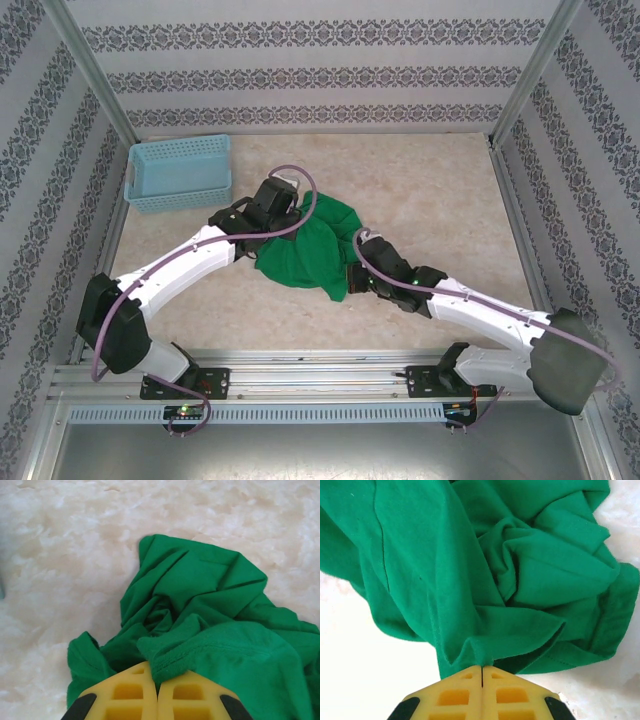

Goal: Fold the inside-out t-shirt

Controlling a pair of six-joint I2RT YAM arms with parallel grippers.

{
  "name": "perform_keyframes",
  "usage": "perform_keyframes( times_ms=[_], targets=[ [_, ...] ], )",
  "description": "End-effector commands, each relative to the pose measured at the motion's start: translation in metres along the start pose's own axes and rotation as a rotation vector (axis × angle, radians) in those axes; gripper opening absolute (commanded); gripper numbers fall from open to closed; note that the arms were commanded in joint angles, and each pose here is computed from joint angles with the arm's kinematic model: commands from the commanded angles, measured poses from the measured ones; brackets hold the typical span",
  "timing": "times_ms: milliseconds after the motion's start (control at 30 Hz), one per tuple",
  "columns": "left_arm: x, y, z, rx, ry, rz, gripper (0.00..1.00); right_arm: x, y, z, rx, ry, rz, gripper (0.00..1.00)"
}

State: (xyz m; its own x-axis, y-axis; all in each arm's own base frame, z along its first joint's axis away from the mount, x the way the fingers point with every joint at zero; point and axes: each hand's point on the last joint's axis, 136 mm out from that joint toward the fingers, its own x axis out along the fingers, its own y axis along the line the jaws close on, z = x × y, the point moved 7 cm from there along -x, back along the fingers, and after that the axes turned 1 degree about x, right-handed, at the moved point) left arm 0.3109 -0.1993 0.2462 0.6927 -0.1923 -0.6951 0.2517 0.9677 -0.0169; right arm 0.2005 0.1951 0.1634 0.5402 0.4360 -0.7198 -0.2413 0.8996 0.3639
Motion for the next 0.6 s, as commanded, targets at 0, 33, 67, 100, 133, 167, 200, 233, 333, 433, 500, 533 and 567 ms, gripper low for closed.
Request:
perform_keyframes(
  times_ms=[0, 33, 67, 100, 133, 167, 200, 233, 333, 433, 500, 533, 567],
  targets=[
    [-0.007, 0.012, 0.002, -0.028, -0.003, 0.09, 0.0, -0.03, 0.041, 0.034, -0.055, -0.141, 0.179, 0.0],
    [-0.005, 0.014, 0.0, -0.035, 0.008, 0.098, 0.0, -0.035, 0.051, 0.036, -0.076, -0.15, 0.227, 0.0],
    [-0.004, 0.017, -0.001, -0.043, 0.014, 0.107, 0.0, -0.036, 0.058, 0.036, -0.089, -0.155, 0.253, 0.0],
    [-0.003, 0.018, -0.003, -0.049, 0.017, 0.112, 0.0, -0.035, 0.062, 0.034, -0.094, -0.15, 0.265, 0.0],
    [-0.003, 0.019, -0.004, -0.059, 0.013, 0.111, 0.0, -0.032, 0.063, 0.032, -0.091, -0.142, 0.261, 0.0],
    [-0.004, 0.02, -0.005, -0.067, 0.003, 0.11, 0.0, -0.029, 0.061, 0.03, -0.082, -0.137, 0.241, 0.0],
    [-0.005, 0.021, -0.005, -0.074, -0.009, 0.107, 0.0, -0.027, 0.057, 0.028, -0.072, -0.14, 0.214, 0.0],
    [-0.009, 0.022, -0.004, -0.082, -0.031, 0.102, 0.0, -0.029, 0.051, 0.028, -0.064, -0.158, 0.181, 0.0],
    [-0.026, 0.029, 0.002, -0.111, -0.118, 0.111, 0.0, -0.057, 0.042, 0.037, -0.078, -0.266, 0.156, 0.0],
    [-0.052, 0.035, 0.016, -0.128, -0.237, 0.09, 0.0, -0.104, 0.037, 0.055, -0.09, -0.409, 0.144, 0.0],
    [-0.075, 0.037, 0.029, -0.13, -0.326, 0.069, 0.0, -0.135, 0.035, 0.068, -0.095, -0.497, 0.155, 0.0],
    [-0.088, 0.039, 0.037, -0.135, -0.374, 0.061, 0.0, -0.15, 0.035, 0.075, -0.1, -0.534, 0.163, 0.0],
    [-0.101, 0.041, 0.043, -0.137, -0.418, 0.055, 0.0, -0.163, 0.037, 0.081, -0.111, -0.56, 0.173, 0.0]
  ],
)
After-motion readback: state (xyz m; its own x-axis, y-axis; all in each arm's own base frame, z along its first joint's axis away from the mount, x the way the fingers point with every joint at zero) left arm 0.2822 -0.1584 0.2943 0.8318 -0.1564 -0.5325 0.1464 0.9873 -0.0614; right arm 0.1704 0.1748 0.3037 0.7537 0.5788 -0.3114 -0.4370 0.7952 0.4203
